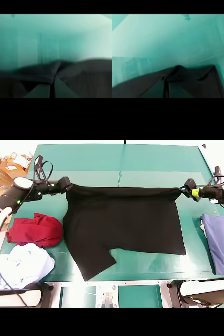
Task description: Fold the shirts.
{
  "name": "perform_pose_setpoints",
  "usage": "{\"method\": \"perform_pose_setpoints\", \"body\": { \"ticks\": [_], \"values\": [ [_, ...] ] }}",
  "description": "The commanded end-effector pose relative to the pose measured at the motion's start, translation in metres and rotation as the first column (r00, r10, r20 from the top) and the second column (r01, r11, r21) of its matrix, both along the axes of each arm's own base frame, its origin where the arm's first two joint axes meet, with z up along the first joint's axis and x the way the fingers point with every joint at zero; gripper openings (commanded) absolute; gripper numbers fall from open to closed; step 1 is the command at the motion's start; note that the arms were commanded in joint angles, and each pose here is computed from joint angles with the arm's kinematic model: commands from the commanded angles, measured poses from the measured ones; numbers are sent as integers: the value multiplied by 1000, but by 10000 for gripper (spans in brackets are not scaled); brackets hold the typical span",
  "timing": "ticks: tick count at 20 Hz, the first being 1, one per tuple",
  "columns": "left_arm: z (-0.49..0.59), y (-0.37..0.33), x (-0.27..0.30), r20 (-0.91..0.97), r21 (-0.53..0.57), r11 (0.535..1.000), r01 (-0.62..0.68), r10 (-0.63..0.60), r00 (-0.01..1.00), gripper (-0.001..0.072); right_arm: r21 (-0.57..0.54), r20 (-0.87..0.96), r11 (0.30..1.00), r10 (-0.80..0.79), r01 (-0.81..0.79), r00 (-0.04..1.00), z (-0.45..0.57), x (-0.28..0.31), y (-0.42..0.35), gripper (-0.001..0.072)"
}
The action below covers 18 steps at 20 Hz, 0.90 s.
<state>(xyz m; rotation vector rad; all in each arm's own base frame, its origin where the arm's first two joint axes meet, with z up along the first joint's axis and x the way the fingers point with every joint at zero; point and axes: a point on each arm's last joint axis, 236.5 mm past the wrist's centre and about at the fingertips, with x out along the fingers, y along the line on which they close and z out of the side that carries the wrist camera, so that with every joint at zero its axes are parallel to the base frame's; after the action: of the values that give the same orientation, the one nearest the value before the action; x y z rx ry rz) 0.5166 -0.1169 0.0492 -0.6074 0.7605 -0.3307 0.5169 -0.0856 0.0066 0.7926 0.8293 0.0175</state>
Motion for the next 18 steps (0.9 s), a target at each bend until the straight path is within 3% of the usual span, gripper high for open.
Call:
{"method": "perform_pose_setpoints", "body": {
  "ticks": [1,11,13,18],
  "values": [
    [3,15,50,71,1,997,-81,81,994,24,56,23,998,27,-28,999,-13,42,-4,19],
    [54,14,89,194,2,997,-72,70,979,24,28,181,998,56,-62,982,38,100,-3,19],
    [34,7,80,142,38,999,-19,13,990,24,33,131,993,107,-112,986,24,90,4,19],
    [-57,25,29,-169,235,966,107,-68,983,24,-41,-229,975,204,-219,952,-42,14,-22,16]
  ]
}}
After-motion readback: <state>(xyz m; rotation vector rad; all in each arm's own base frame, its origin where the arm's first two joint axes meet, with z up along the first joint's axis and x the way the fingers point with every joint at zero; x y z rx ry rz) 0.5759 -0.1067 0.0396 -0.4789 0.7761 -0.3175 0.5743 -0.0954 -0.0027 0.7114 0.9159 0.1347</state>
